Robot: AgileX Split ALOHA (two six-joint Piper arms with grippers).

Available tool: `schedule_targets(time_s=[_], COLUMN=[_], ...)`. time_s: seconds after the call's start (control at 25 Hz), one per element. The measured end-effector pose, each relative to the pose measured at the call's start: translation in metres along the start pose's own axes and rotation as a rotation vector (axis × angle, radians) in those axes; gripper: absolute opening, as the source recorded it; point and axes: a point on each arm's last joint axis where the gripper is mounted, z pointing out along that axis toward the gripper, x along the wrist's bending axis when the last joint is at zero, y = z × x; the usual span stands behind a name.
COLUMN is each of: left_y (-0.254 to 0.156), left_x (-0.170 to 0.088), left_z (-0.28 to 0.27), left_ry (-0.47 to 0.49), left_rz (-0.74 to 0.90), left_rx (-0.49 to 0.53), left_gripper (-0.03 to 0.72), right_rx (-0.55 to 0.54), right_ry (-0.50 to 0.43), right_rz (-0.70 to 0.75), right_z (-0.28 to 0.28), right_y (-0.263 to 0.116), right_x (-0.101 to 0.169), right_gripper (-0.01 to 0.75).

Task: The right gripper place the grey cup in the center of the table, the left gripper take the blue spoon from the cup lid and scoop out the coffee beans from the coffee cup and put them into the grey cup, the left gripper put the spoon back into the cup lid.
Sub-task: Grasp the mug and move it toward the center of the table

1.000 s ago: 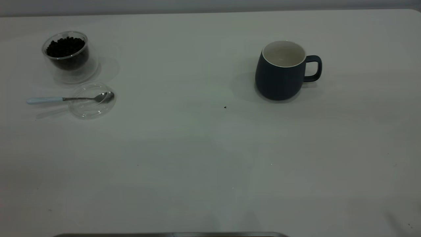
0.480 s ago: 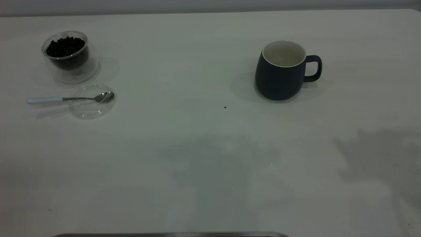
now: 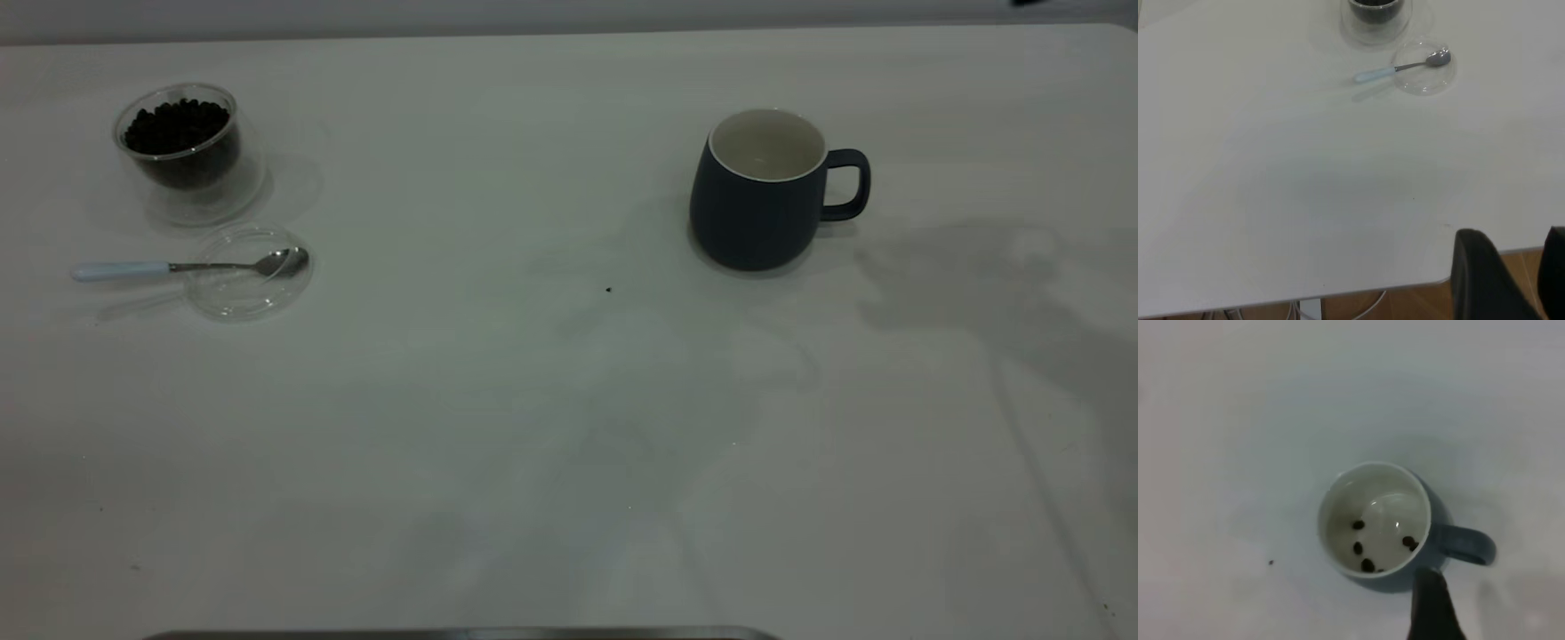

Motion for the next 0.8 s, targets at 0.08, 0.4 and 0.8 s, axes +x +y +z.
schedule_targets(time_s=[0.08,0.4,0.8], left_y=[0.000,0.000,0.000], left_x=[0.000,0.000,0.000], left_z=[0.000,0.000,0.000], left_ry=[0.000,0.000,0.000], left_rz=[0.000,0.000,0.000], left_rx=[0.000,0.000,0.000], left_gripper=[0.283,0.283,0.283], right_rx=[0.038,0.128,0.157], right_ry=[0.056,0.179,0.202], right_rz=[-0.011,-0.085,-0.065], right_z=[0.020,0.097,0.153], right_y=[0.000,-0.002,-0.011], right_x=[-0.002,0.014,0.016], right_gripper=[0.456,0.456,0.456])
